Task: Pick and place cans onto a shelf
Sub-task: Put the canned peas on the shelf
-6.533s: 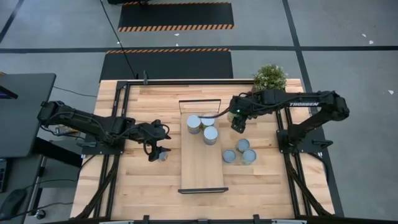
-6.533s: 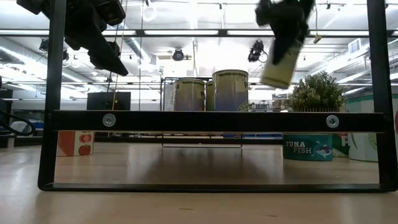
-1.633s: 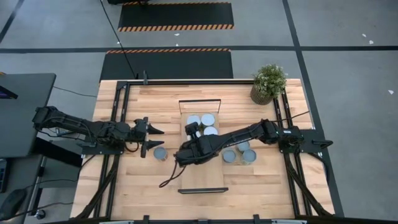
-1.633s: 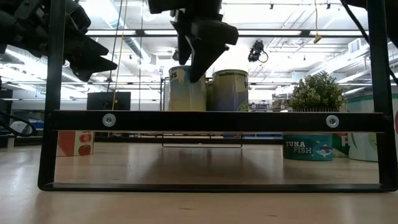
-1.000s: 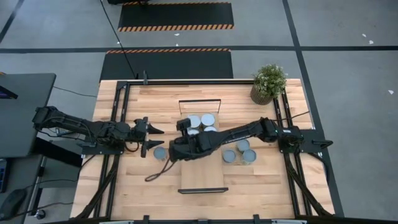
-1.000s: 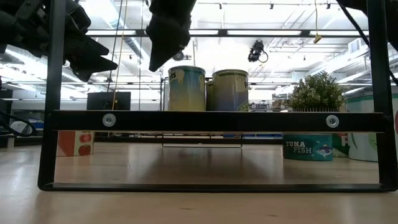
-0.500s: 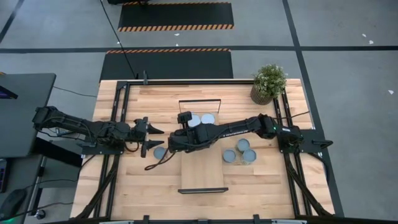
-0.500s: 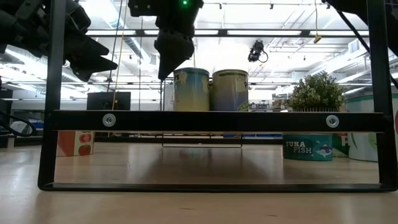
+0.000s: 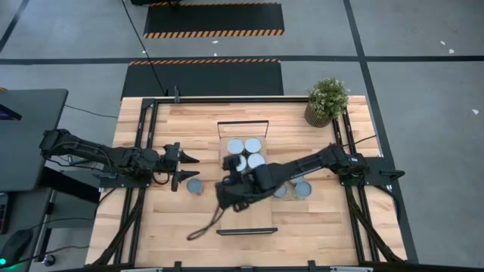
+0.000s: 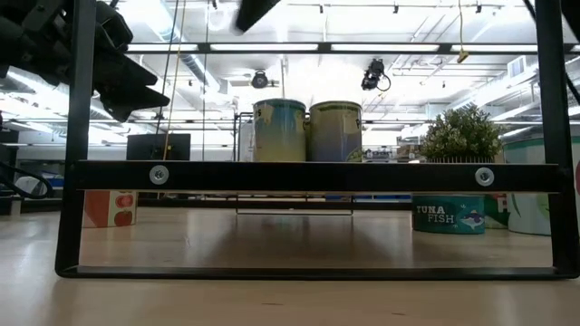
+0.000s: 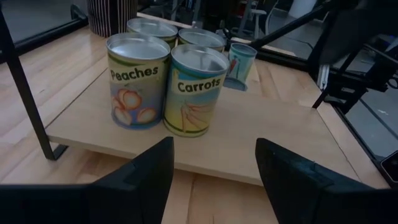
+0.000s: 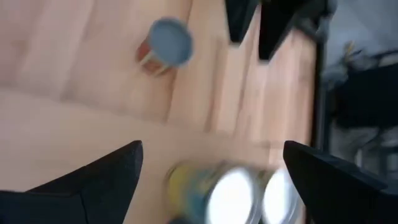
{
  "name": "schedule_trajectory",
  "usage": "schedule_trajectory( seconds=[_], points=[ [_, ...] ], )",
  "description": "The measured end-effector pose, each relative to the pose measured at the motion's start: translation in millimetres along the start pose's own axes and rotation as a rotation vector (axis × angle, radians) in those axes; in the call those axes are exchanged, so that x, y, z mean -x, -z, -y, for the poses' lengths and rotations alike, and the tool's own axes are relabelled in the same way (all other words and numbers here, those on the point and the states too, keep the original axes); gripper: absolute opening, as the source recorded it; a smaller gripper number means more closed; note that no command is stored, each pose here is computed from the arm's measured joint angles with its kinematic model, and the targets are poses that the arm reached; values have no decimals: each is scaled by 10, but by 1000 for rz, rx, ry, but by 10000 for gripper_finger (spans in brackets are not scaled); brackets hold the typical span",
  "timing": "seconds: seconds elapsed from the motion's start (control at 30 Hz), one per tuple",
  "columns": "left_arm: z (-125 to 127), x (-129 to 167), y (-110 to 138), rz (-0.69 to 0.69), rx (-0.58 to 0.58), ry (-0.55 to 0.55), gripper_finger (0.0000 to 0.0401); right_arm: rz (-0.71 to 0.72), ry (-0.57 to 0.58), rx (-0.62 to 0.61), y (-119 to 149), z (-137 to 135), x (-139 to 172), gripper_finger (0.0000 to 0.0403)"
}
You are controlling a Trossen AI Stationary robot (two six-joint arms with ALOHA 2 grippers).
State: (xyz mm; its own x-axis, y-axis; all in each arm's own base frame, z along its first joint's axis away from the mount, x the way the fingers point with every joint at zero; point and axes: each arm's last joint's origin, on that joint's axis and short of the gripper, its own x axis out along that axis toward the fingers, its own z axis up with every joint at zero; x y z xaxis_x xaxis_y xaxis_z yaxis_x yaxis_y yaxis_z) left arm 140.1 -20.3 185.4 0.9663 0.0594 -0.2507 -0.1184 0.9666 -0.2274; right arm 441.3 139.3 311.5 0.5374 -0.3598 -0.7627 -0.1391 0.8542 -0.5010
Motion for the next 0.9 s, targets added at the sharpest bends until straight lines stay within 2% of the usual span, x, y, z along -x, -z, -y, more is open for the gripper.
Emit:
schedule_trajectory(
  seconds=[0.13,0.27,0.37,0.57,0.7,0.9],
  points=[
    [-3,0,9,-9,6,-3,231,-110,-31,-106,173,-87,311,394],
    [-3,0,8,-9,5,-3,231,-220,-13,-208,338,-151,538,389],
    [-3,0,8,-8,5,-3,231,-202,-13,-247,371,-220,638,384],
    [-2,0,7,-7,0,-2,231,-253,22,-265,529,-282,620,370],
    [-3,0,9,-9,-2,-3,231,-312,56,-272,724,-279,581,363],
    [-3,0,9,-9,-2,-3,231,-301,34,-382,1062,-188,579,359]
  ],
)
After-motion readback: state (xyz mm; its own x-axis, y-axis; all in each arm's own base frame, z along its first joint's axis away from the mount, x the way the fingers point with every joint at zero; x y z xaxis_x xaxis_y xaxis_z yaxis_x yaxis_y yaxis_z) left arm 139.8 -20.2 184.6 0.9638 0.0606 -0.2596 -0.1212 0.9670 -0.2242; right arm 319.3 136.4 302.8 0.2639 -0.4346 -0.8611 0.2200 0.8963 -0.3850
